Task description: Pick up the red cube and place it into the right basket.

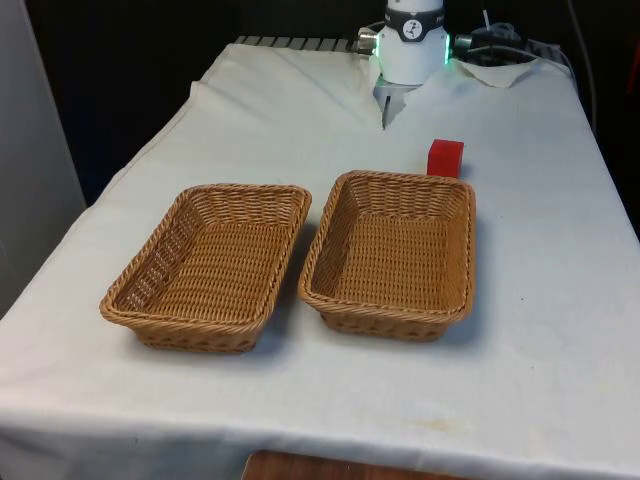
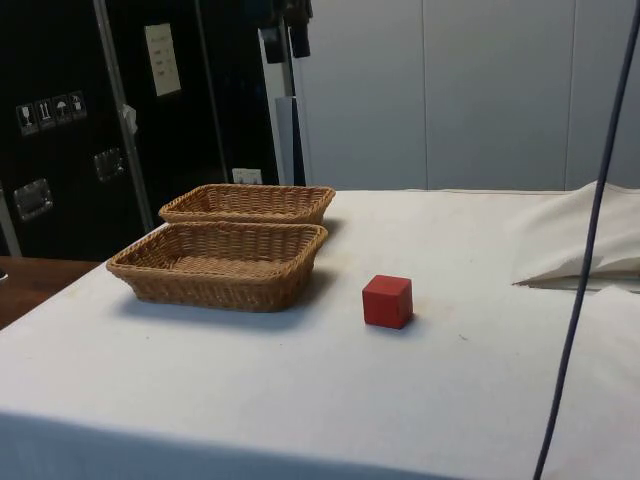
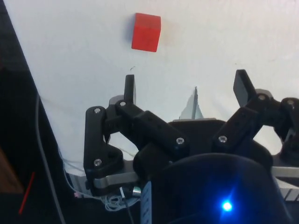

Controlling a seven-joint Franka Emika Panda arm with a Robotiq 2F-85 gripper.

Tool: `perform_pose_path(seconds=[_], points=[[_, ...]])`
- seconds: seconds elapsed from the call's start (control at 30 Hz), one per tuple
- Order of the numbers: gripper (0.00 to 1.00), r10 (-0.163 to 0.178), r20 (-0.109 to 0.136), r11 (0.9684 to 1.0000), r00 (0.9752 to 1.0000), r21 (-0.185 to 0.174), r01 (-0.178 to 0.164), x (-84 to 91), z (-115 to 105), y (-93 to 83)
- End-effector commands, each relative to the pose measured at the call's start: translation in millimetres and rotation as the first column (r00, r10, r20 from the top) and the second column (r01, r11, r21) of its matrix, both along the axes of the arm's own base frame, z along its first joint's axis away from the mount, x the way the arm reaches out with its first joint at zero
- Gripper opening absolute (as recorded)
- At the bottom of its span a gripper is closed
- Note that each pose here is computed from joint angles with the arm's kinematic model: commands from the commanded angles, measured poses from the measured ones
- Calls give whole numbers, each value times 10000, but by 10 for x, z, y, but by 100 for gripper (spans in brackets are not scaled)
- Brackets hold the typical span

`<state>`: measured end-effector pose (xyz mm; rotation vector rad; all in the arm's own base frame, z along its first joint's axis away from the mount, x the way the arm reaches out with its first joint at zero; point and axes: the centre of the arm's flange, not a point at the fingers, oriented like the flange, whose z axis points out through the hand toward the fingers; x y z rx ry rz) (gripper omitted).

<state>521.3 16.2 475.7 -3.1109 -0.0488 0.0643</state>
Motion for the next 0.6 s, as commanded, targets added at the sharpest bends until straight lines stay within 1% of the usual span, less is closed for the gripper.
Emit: perform_pose_path(seconds=[0.0, 0.1, 0.13, 0.17, 0.27, 0.43, 0.47, 0.5, 0.57], points=[[100, -25, 205, 10000, 9998, -77, 27, -35, 7, 32], [100, -31, 288, 10000, 9996, -75, 33, -85, -8, 60], [100, 3, 128, 10000, 9999, 17, -3, -66, -16, 46], [100, -35, 316, 10000, 9995, -70, 37, -100, -12, 68], [100, -42, 398, 10000, 9992, -66, 45, -169, -34, 104], [100, -58, 442, 10000, 9990, -78, 62, -272, -83, 147], [100, -7, 297, 10000, 9996, 7, 6, -257, -89, 147], [100, -57, 428, 10000, 9991, -76, 60, -321, -106, 162], [100, -69, 406, 9999, 9992, -86, 73, -370, -138, 171]])
